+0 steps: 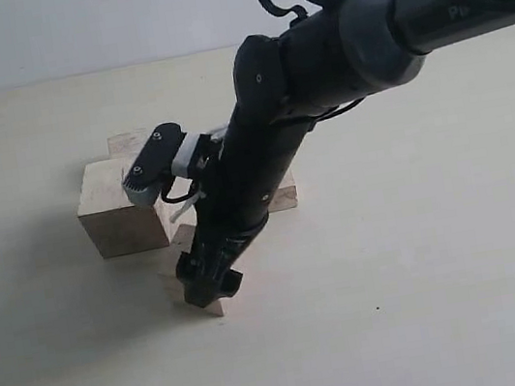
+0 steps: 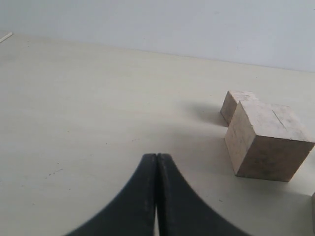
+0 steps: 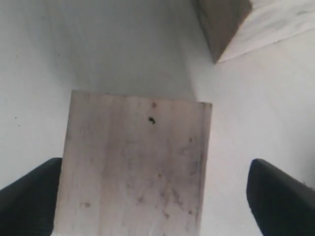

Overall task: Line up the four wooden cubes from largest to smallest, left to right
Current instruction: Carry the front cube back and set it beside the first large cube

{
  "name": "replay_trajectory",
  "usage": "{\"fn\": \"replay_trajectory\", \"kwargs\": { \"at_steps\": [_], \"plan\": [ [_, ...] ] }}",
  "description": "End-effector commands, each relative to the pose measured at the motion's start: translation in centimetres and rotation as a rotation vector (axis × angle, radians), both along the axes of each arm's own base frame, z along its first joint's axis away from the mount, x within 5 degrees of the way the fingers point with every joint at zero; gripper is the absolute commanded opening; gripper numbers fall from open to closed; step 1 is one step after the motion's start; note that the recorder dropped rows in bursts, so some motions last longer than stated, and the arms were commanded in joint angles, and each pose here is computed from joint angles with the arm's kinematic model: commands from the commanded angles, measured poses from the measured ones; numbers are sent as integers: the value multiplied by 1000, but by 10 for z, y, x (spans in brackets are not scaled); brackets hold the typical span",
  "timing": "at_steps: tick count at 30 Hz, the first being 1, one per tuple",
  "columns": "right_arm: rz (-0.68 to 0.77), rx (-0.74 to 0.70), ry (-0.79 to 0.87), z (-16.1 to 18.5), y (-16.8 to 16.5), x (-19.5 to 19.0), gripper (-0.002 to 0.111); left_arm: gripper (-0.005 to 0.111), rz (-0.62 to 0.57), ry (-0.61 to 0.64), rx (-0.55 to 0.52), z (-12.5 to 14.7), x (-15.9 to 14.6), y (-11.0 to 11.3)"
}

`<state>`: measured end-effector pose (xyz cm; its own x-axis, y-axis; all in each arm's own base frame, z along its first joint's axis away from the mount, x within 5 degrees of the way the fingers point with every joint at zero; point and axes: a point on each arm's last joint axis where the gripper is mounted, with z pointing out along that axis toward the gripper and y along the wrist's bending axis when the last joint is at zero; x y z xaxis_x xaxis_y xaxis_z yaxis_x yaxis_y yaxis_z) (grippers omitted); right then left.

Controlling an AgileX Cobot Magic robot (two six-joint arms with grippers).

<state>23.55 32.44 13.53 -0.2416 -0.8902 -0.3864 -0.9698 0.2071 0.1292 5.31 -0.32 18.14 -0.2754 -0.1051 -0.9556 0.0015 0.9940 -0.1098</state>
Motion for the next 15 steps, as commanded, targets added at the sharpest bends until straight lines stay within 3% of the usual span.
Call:
{"fn": "replay_trajectory", "kwargs": {
  "at_steps": [1,2,5,6,15],
  "plan": [
    [-25,0,5,1,1,1,58,0,-5,-7,3,0,0,0],
    [-38,-6,22,1,0,0,40,0,-5,-7,3,0,0,0],
    [-57,-13,48,4,-1,-2,7,0,-5,-7,3,0,0,0],
    [-56,-8,49,10,-2,-3,0,0,-5,-7,3,0,0,0],
    [-32,30,-76,82,-28,19,0,0,-5,-7,3,0,0,0]
  ]
}}
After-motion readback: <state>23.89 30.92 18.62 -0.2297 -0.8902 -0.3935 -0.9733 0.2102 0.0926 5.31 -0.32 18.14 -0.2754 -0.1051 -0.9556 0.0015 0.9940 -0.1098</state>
